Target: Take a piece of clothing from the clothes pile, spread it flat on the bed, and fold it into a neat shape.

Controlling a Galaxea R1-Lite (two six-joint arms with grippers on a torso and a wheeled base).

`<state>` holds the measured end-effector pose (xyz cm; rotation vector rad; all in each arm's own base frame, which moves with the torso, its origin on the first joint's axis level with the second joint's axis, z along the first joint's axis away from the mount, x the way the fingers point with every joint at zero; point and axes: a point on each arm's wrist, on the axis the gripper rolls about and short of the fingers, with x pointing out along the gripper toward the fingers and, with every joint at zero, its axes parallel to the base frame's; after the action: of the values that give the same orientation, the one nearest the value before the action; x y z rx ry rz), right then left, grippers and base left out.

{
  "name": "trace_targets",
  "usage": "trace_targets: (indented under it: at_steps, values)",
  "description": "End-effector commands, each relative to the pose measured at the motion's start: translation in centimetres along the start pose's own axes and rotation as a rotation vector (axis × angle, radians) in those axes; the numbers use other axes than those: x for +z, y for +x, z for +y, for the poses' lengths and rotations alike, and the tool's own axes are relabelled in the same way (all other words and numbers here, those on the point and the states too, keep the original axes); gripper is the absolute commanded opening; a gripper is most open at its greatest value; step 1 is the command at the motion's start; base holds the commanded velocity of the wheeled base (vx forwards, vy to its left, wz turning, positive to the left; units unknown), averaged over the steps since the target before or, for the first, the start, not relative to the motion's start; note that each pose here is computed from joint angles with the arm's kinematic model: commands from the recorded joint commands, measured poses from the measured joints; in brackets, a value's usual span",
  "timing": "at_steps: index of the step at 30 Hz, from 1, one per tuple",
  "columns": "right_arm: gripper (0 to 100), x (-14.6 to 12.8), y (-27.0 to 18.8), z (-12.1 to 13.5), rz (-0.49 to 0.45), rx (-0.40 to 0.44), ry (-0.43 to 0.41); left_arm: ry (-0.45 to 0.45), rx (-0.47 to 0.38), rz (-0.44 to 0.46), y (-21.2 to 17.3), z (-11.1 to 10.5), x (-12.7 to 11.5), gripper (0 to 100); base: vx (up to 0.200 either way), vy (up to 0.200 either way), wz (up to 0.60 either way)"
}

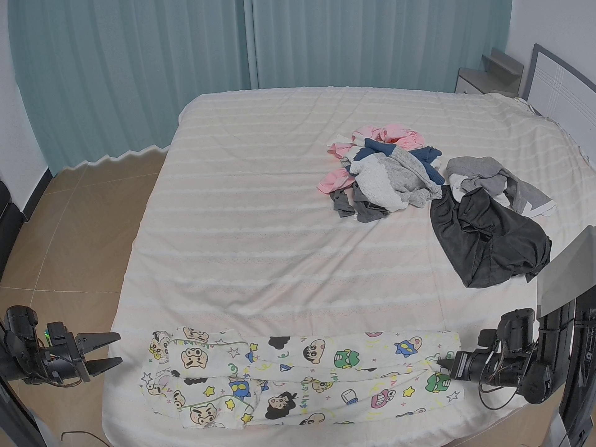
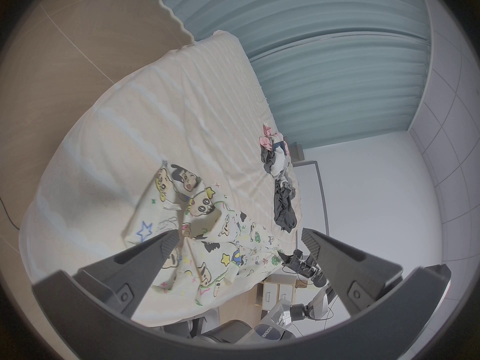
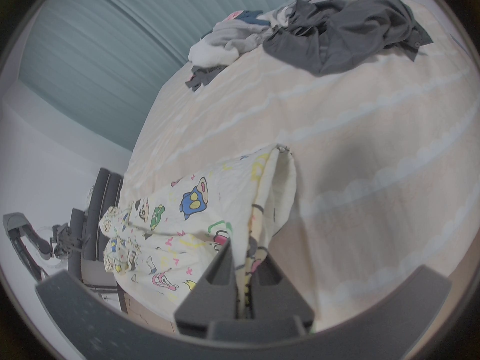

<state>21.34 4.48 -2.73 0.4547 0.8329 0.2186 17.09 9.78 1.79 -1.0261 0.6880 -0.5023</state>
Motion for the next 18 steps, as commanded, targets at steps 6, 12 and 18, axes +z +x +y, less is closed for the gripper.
trace_targets:
  at_steps: [6,12,18]
  values:
    - [0,2.7,-2.9,-3.1,-0.148,-0.053,0.079,-0.004,0.0,0.0,0.0,0.1,0.0,100,0.0,0.0,0.0]
    - [0,4.1,-5.0,-4.9,-0.237,-0.068,0.101,-0.004,0.0,-0.001,0.0,0.1,0.1,100,0.0,0.0,0.0]
    - [0,5.2,-7.5,-7.3,-0.343,-0.09,0.135,-0.004,-0.001,-0.001,0.0,0.1,0.1,100,0.0,0.0,0.0]
